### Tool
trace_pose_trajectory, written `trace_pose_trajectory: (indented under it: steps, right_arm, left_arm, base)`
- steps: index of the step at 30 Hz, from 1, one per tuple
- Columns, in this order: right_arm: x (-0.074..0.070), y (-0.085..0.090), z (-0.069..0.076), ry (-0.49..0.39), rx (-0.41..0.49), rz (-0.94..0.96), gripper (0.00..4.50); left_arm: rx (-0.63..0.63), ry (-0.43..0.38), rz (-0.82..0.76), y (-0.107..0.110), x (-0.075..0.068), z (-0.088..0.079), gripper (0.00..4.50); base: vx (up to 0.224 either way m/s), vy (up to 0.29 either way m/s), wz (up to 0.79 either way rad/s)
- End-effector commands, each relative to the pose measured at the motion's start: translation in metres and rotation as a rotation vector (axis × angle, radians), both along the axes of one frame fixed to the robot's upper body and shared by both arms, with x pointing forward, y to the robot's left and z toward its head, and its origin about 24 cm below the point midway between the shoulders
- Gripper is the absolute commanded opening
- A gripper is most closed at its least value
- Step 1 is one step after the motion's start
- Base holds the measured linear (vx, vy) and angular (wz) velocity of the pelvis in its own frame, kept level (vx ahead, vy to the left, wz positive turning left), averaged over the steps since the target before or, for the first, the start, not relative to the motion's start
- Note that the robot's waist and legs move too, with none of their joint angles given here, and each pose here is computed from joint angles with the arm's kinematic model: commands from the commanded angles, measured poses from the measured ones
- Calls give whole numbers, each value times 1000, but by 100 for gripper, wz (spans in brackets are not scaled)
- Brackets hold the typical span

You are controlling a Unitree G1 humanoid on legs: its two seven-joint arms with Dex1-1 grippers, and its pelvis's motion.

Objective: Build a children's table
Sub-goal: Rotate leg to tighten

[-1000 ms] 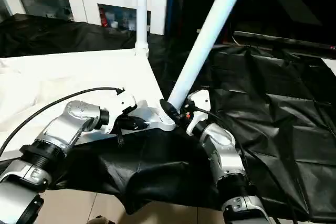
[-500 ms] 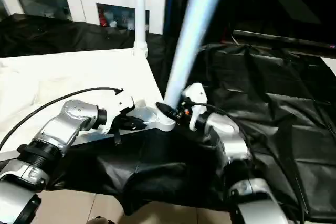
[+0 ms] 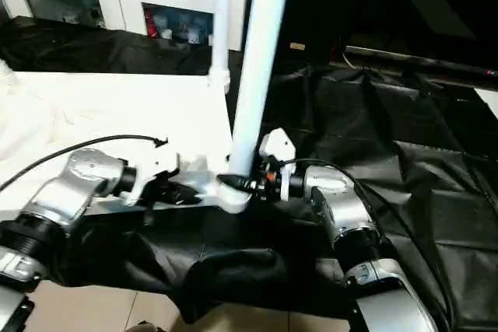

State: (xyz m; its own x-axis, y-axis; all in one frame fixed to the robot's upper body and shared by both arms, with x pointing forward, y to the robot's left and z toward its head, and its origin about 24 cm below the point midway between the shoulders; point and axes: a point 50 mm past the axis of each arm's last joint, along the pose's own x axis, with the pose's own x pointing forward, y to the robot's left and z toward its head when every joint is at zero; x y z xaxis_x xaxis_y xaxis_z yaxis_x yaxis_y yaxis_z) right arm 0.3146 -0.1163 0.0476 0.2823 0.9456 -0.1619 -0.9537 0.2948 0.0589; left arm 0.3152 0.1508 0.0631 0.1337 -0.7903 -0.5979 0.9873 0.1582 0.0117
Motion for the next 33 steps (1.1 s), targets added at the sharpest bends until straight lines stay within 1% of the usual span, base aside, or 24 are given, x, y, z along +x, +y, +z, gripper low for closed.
trace_pose_trajectory:
  steps: [1,4,7,9,11,12,13,15,16,18,19,20,24,28,32,33]
  right_arm:
    - [-18,-12,-42,177,-135,-11,190]
    - [-16,-11,-42,167,-130,-44,190]
    - [-4,-10,-42,141,-117,-209,190]
    - [9,-11,-43,131,-135,-392,190]
    - [11,-10,-44,131,-141,-427,190]
    - [16,-9,-44,132,-157,-495,190]
    - [17,-9,-44,133,-162,-517,190]
    - [26,-3,-44,176,-168,-657,190]
    - [26,-3,-44,176,-168,-657,190]
    - [32,6,-45,217,-198,-751,190]
    - [32,6,-45,217,-198,-751,190]
    - [38,19,-41,235,-201,-811,190]
    - [40,29,-37,242,-189,-826,190]
    - [41,35,-37,247,-189,-819,190]
    - [40,38,-37,229,-208,-793,190]
    - [40,39,-35,227,-195,-783,190]
  left_arm:
    - [-83,-89,-34,-12,7,23,0]
    - [-83,-104,8,-12,11,22,0]
    - [-81,-123,76,-13,16,22,0]
    - [-78,-135,163,-18,24,25,0]
    - [-81,-136,190,-19,26,26,0]
    - [-88,-141,242,-23,31,28,0]
    - [-91,-143,257,-25,32,29,0]
    - [-111,-151,365,-37,40,33,0]
    - [-111,-151,365,-37,40,33,0]
    - [-109,-142,474,-51,46,33,0]
    - [-109,-142,474,-51,46,33,0]
    - [-113,-144,539,-71,48,29,0]
    - [-59,-172,552,-77,48,22,0]
    - [-47,-160,568,-74,48,20,0]
    - [-38,-166,574,-71,49,20,0]
    - [-37,-170,572,-71,49,20,0]
  base:
    - [0,0,0]
    - [0,0,0]
    - [0,0,0]
    - [0,0,0]
    - [0,0,0]
    - [0,0,0]
    - [0,0,0]
    - [0,0,0]
    - [0,0,0]
    - [0,0,0]
    - [0,0,0]
    - [0,0,0]
    - [0,0,0]
    - [0,0,0]
    - [0,0,0]
    - [0,0,0]
